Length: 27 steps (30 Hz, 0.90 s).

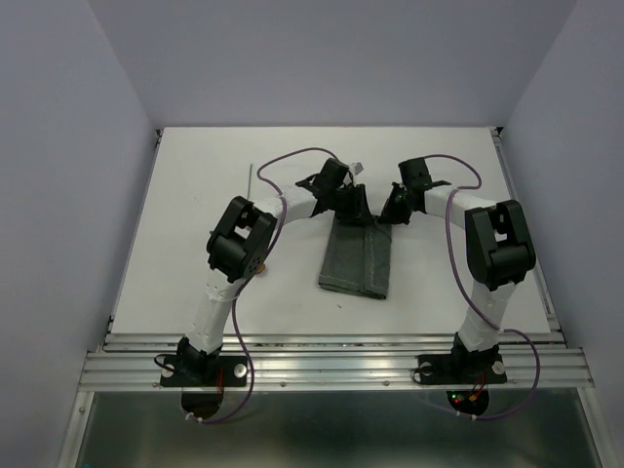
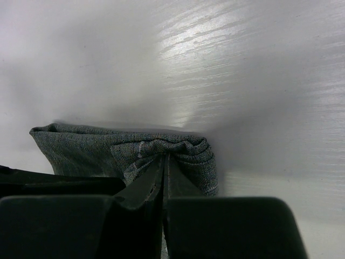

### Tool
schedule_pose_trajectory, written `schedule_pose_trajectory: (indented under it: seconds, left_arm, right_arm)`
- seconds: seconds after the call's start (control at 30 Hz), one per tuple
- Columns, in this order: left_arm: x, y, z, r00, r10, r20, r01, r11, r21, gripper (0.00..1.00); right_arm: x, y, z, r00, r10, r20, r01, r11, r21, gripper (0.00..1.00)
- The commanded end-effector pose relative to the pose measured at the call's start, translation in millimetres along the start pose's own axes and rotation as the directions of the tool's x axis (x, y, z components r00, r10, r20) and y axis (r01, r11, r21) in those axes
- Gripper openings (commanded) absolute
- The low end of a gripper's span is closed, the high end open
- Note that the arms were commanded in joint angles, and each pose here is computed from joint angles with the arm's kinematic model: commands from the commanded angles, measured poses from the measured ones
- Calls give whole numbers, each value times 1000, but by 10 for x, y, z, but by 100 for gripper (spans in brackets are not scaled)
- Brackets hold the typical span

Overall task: Fold the napkin into a case and place the utensils inside
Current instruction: Smooth out the 2/3-rectangle-folded napkin at the center of the board.

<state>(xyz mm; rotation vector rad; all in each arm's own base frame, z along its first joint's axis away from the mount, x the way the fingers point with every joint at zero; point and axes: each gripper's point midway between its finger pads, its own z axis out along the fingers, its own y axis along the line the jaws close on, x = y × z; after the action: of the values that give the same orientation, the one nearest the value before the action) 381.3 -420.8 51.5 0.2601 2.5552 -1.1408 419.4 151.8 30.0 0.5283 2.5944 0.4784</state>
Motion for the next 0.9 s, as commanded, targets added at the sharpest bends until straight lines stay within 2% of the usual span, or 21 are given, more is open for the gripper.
schedule_pose_trajectory:
  seconds: [0.0,0.17,0.3,0.43,0.47,0.5,0.67,0.87]
  left_arm:
    - [-106,-191,19,999,29,24,-31,998,50,46]
    - [-118,-160,82,999,25,19,-26,999,40,45]
    - [-115,-61,140,1000,22,15,-22,1000,8,38]
    - [-47,30,196,1000,10,0,-10,1000,-11,19]
    - [-44,40,195,1000,5,-1,-5,1000,-11,7]
    - [-22,57,200,1000,1,-5,-1,1000,-13,1]
    - [7,29,186,1000,12,-14,-12,1000,8,0]
    - [-21,-10,158,1000,17,-11,-17,1000,23,0]
  right_arm:
    - [-104,130,-150,999,-27,28,28,999,-25,1]
    - [-109,159,-183,999,-28,28,29,999,-37,1]
    - [-122,184,-244,999,-34,36,35,998,-47,1]
    - [-126,224,-335,998,-45,40,47,997,-65,2]
    - [-134,232,-355,998,-48,44,51,996,-67,3]
    - [-154,250,-396,997,-50,53,54,996,-72,4]
    - [-221,349,-467,996,-61,69,68,992,-103,7]
    - [-168,397,-407,997,-64,32,67,989,-133,7]
